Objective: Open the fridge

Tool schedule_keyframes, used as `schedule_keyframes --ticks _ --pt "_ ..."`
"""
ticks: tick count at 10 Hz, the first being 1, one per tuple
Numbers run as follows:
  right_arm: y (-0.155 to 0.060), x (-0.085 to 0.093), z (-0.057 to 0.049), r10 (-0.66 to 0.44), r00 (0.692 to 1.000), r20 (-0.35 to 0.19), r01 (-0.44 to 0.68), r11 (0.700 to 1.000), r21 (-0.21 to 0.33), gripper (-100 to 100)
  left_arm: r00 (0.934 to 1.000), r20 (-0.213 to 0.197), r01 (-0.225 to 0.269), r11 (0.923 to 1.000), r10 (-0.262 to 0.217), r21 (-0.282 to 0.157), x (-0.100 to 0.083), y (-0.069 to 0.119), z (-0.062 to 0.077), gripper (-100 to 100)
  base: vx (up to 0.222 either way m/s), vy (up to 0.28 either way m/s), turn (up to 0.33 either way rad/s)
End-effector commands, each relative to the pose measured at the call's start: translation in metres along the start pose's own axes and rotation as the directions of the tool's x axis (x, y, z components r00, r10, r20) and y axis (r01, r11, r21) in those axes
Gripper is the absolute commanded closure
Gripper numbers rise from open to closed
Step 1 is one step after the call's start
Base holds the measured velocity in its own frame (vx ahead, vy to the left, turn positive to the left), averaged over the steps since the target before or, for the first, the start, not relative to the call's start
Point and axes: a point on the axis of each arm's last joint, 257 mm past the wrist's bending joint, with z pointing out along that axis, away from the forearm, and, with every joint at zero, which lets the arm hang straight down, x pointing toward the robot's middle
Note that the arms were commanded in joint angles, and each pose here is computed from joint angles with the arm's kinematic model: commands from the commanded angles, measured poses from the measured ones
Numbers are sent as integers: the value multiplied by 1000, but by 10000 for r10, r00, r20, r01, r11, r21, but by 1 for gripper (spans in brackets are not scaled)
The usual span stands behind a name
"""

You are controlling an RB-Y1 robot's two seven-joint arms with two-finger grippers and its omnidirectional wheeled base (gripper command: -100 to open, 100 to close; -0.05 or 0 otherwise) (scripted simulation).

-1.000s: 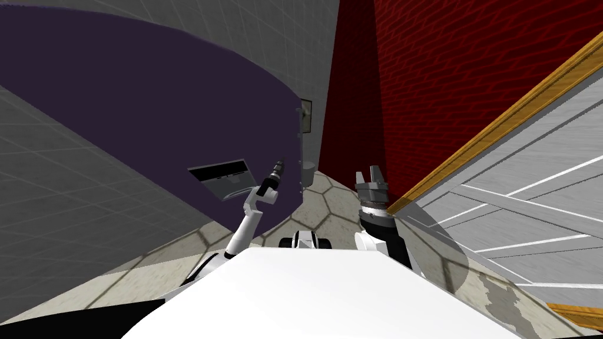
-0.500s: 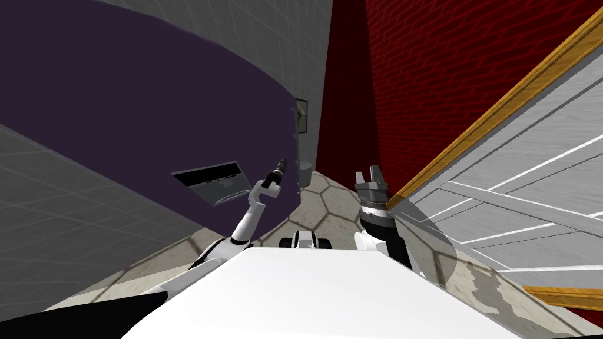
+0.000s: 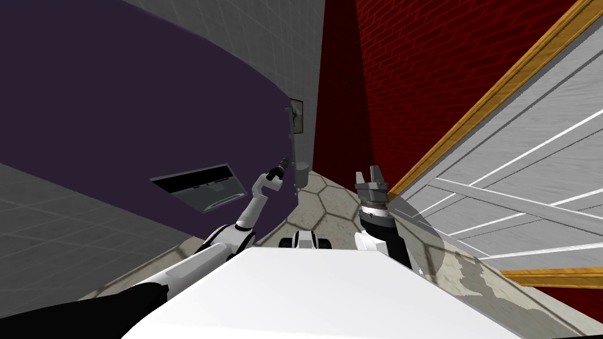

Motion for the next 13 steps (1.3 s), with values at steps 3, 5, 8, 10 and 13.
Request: schedule_keyframes --ticks 3,5,8,10,13 --pt "0 0 0 0 10000 0 0 10000 0 0 9984 -58 -560 9947 557 -866 -9 4 23 -100 25 -6 -77" --pt "0 0 0 0 10000 0 0 10000 0 0 9957 -59 -927 9850 929 -1457 -17 9 35 -100 24 -8 -76" --pt "0 0 0 -1 10000 0 1 10000 0 0 9902 -1 -1361 9668 1394 -2165 -32 8 48 -100 37 -5 -96" --pt "0 0 0 -1 10000 0 1 10000 0 0 9866 50 -1563 9547 1629 -2531 -42 8 54 -100 27 -5 -74" --pt "0 0 0 0 10000 0 0 10000 0 0 9816 135 -1781 9380 1907 -2973 -55 6 59 -100 21 -6 -60"
